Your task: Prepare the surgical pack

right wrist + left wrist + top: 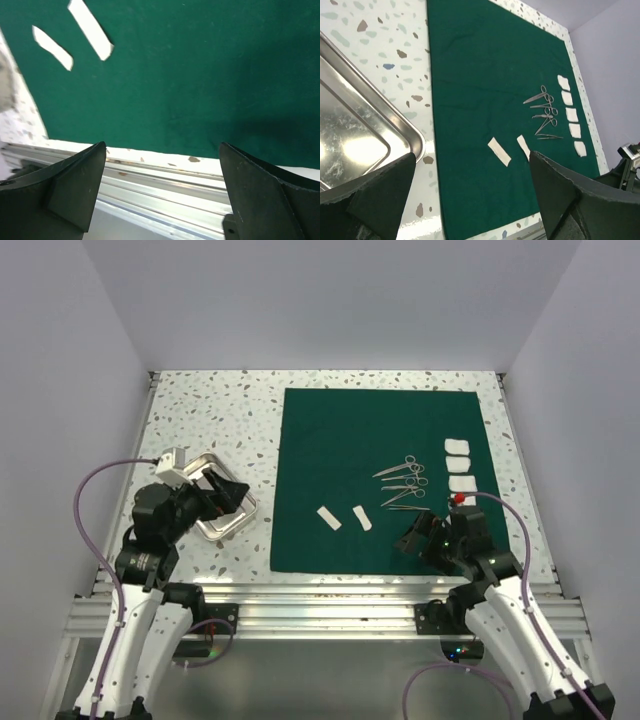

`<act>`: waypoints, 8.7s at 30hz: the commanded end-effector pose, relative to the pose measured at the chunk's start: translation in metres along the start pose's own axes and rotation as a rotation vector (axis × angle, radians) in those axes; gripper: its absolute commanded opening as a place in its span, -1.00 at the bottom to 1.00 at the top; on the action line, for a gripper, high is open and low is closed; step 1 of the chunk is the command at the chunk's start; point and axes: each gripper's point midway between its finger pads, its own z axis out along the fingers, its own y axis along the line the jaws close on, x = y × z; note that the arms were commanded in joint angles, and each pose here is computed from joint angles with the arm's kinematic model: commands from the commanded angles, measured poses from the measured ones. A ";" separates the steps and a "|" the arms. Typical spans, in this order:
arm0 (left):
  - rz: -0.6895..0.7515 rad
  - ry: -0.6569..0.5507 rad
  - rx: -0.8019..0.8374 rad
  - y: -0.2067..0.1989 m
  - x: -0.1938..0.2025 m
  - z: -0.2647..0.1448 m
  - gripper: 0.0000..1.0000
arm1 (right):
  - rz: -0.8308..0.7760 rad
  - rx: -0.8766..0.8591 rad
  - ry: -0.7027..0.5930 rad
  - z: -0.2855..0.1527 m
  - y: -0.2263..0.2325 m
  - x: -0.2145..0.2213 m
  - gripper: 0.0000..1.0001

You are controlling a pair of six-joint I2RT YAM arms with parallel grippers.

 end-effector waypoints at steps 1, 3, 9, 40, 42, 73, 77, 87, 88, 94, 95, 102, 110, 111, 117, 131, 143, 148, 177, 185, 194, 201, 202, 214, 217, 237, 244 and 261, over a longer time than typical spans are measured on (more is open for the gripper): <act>0.033 0.065 0.029 -0.006 0.007 0.001 0.99 | -0.125 -0.013 -0.028 0.000 0.010 -0.017 0.97; 0.024 0.091 0.018 -0.002 0.012 0.006 0.98 | -0.147 -0.038 0.005 0.004 0.019 -0.018 0.98; 0.011 0.151 0.056 -0.002 0.027 0.016 0.99 | -0.260 0.011 -0.022 0.013 0.040 -0.035 0.97; -0.038 0.528 0.091 -0.022 0.080 0.056 0.76 | -0.131 0.158 0.130 0.025 0.080 -0.133 0.95; -0.016 0.547 0.075 -0.019 0.080 0.057 0.75 | -0.079 0.195 0.106 0.015 0.067 -0.147 0.85; 0.237 0.727 0.119 -0.018 0.107 0.078 0.71 | 0.546 0.541 -0.041 -0.024 -0.135 -0.137 -0.01; 0.246 0.744 0.135 -0.023 0.115 0.078 0.72 | 0.578 0.550 -0.092 -0.018 -0.142 -0.139 -0.07; 0.279 0.777 0.141 -0.028 0.124 0.086 0.72 | 0.577 0.556 -0.129 -0.010 -0.153 -0.157 -0.10; 0.281 0.776 0.141 -0.028 0.124 0.086 0.72 | 0.577 0.555 -0.129 -0.007 -0.155 -0.157 -0.10; 0.278 0.792 0.128 -0.024 0.128 0.086 0.72 | 0.588 0.546 -0.134 0.000 -0.161 -0.162 -0.12; 0.278 0.795 0.126 -0.023 0.129 0.086 0.72 | 0.589 0.545 -0.132 0.002 -0.162 -0.161 -0.13; 0.285 0.797 0.118 -0.021 0.130 0.087 0.73 | 0.604 0.546 -0.127 0.007 -0.166 -0.158 -0.25; 0.286 0.802 0.112 -0.019 0.131 0.087 0.73 | 0.588 0.580 -0.109 0.000 -0.168 -0.149 -0.21; 0.285 0.804 0.113 -0.019 0.132 0.087 0.73 | 0.589 0.577 -0.110 -0.001 -0.167 -0.149 -0.20; 0.286 0.804 0.111 -0.018 0.132 0.087 0.73 | 0.593 0.585 -0.100 0.001 -0.169 -0.141 -0.19; 0.288 0.809 0.103 -0.015 0.134 0.087 0.73 | 0.646 0.579 -0.118 0.016 -0.177 -0.140 -0.19; 0.287 0.807 0.096 -0.014 0.134 0.088 0.74 | 0.657 0.630 -0.120 0.010 -0.184 -0.144 -0.27; 0.288 0.810 0.090 -0.012 0.135 0.088 0.74 | 0.642 0.639 -0.106 0.007 -0.183 -0.144 -0.29; 0.287 0.819 0.086 -0.009 0.138 0.087 0.76 | 0.617 0.630 -0.132 0.003 -0.180 -0.164 -0.39; 0.288 0.824 0.086 -0.008 0.140 0.087 0.76 | 0.633 0.623 -0.137 0.010 -0.184 -0.162 -0.41; 0.286 0.824 0.085 -0.008 0.140 0.088 0.76 | 0.629 0.610 -0.163 0.006 -0.180 -0.176 -0.51; 0.283 0.823 0.083 -0.008 0.140 0.088 0.76 | 0.618 0.596 -0.188 0.002 -0.175 -0.185 -0.67; 0.284 0.821 0.082 -0.008 0.140 0.088 0.76 | 0.619 0.594 -0.193 0.001 -0.174 -0.188 -0.67; 0.279 0.823 0.086 -0.008 0.142 0.087 0.76 | 0.625 0.593 -0.176 0.006 -0.177 -0.182 -0.67; 0.278 0.822 0.084 -0.007 0.141 0.088 0.76 | 0.625 0.592 -0.173 0.007 -0.177 -0.180 -0.61; 0.277 0.826 0.080 -0.006 0.142 0.086 0.76 | 0.638 0.574 -0.154 0.023 -0.169 -0.166 -0.51; 0.278 0.823 0.083 -0.007 0.141 0.087 0.76 | 0.608 0.599 -0.167 0.005 -0.163 -0.171 -0.86; 0.274 0.826 0.095 -0.008 0.143 0.086 0.77 | 0.565 0.487 -0.286 -0.041 -0.110 -0.222 -1.00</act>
